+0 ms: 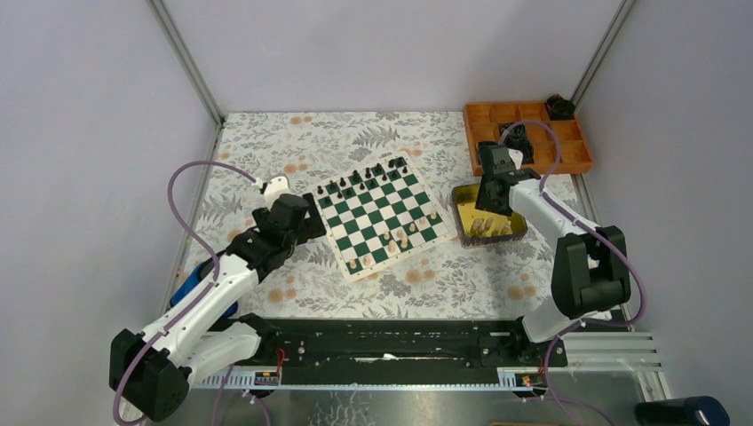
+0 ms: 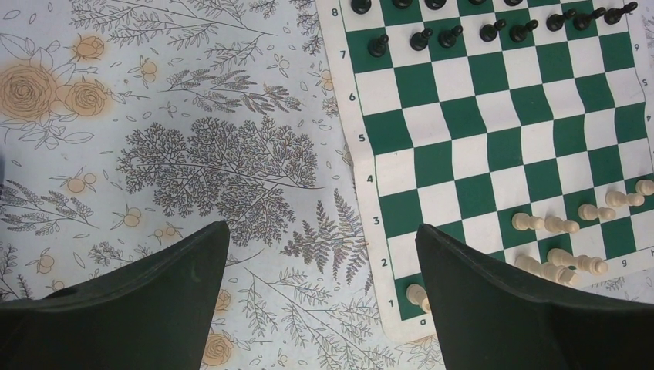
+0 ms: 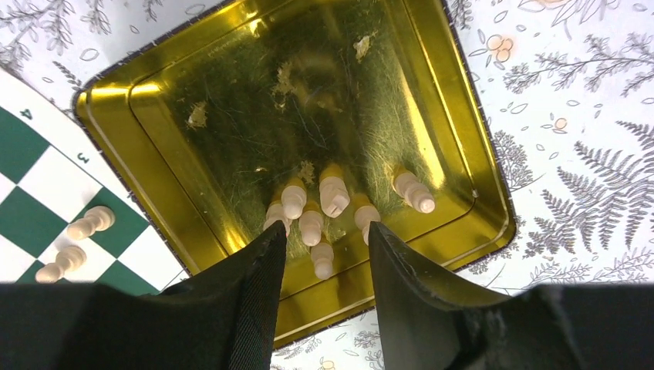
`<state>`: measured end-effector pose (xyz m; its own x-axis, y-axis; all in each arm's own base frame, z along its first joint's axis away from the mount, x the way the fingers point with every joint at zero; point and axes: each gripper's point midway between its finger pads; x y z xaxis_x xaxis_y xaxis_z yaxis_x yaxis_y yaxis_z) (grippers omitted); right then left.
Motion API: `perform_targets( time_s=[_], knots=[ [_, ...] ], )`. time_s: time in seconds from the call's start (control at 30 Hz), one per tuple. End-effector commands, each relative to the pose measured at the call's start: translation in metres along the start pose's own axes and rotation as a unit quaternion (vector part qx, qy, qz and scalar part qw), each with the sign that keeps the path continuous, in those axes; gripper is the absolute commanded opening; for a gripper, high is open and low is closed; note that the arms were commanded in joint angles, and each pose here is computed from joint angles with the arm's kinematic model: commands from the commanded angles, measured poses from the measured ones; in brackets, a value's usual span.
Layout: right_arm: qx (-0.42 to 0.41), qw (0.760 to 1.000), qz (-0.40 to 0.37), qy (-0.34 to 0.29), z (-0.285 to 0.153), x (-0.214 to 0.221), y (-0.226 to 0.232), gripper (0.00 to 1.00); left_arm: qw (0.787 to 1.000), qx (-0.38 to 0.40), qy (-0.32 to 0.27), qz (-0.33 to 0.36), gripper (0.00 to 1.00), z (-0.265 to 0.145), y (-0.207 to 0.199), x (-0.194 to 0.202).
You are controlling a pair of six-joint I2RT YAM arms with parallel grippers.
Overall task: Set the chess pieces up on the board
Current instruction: Pick up the chess piece from the storage box.
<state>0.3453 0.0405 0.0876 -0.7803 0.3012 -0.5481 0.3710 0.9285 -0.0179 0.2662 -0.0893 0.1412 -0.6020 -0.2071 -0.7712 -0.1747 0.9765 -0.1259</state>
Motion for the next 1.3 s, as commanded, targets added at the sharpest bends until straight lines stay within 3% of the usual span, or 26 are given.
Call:
perform_targets(
  time_s=[0.0, 0.7, 1.03, 1.27],
  knots=[
    [-0.01, 1.0, 0.021, 0.013, 0.011, 0.004, 0.004, 0.49, 0.999, 0.022, -0.032, -0.001, 0.99, -0.002, -0.014, -0.022],
    [-0.003, 0.999, 0.028, 0.046, 0.039, 0.018, 0.002, 0.45, 0.999, 0.017, -0.027, 0.008, 0.99, 0.004, -0.012, -0.016],
    [0.0, 0.998, 0.028, 0.056, 0.046, 0.024, -0.001, 0.32, 1.0, 0.015, -0.024, 0.008, 0.99, 0.006, -0.014, -0.016],
    [0.001, 0.998, 0.027, 0.051, 0.044, 0.021, -0.003, 0.08, 1.0, 0.017, -0.023, 0.007, 0.99, 0.007, -0.015, -0.016]
  ],
)
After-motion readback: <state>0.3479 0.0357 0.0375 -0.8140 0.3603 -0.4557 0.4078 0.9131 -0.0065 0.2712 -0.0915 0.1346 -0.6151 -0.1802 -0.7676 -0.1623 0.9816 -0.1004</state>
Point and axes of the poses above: each gripper's point midway between its finger pads, its own z axis out along the fingers, its own y axis along the line the jaws close on, x = y × z, and after that the axes turned 5 degrees about z, right-handed
